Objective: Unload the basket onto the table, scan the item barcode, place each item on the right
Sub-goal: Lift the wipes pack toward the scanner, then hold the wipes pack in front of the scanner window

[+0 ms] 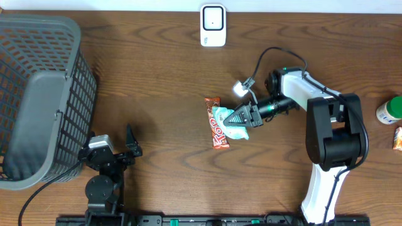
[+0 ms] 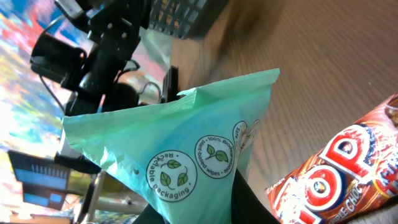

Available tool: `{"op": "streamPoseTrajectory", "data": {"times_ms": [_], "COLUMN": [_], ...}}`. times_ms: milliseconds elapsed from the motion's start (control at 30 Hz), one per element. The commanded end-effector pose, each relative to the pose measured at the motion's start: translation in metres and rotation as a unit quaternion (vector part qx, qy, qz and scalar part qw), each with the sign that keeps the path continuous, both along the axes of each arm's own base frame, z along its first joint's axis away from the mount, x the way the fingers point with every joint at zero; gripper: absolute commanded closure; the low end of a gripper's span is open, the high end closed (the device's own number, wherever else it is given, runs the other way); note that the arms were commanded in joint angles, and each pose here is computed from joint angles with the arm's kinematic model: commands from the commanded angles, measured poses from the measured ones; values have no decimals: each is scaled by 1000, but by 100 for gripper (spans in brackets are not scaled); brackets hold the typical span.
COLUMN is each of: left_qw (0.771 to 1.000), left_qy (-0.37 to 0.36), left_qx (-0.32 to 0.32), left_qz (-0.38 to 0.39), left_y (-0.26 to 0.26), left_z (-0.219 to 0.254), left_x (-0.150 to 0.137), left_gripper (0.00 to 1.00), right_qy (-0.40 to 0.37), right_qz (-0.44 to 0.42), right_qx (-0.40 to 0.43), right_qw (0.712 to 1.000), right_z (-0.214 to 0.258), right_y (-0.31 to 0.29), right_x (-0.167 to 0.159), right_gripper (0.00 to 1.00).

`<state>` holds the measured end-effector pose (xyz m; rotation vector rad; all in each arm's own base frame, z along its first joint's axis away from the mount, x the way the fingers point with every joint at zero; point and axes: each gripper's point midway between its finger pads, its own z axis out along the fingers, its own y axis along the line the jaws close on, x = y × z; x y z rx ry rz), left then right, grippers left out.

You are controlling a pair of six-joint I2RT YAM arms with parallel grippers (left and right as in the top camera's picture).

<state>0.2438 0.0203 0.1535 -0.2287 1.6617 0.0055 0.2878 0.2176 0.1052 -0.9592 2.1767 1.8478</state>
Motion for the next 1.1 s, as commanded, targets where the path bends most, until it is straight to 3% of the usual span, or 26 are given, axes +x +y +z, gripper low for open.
{"op": "streamPoseTrajectory", "data": {"times_ms": [0,67,133,233,300,600,733,967,1067], "left_qw": [1000,1000,1000,1000,1000,1000,1000,1000,1000], "left_qy": [26,26,26,26,26,26,26,26,26], "left_qx": [-5,-5,-5,-5,-5,-5,-5,-5,-5], "left_qz": [5,5,5,5,5,5,5,5,5], "left_y": [2,2,2,2,2,2,2,2,2], "left_z": [-18,-18,-18,-18,-18,-18,-18,-18,-18], "left_x": [-1,-1,-1,-1,-1,-1,-1,-1,-1], "left_gripper": [0,0,0,0,0,0,0,0,0], "right_qy": [-48,-37,-28,-71,-138,-316,-346,-396,-413], "right_qz": [17,10,-38,-169,-203,-326,-371,-409,-421], "right_qx": [-34,-108,-235,-430,-477,-511,-512,-495,-516], "right_qw": [998,993,971,884,844,730,693,657,621], "right_z": [38,37,20,-2,6,37,37,42,36], "right_y": [6,6,0,-28,-32,-20,-24,-13,-15], "right_x": [13,25,53,109,135,216,246,299,325], "right_gripper": [99,99,99,99,99,99,99,99,99]}}
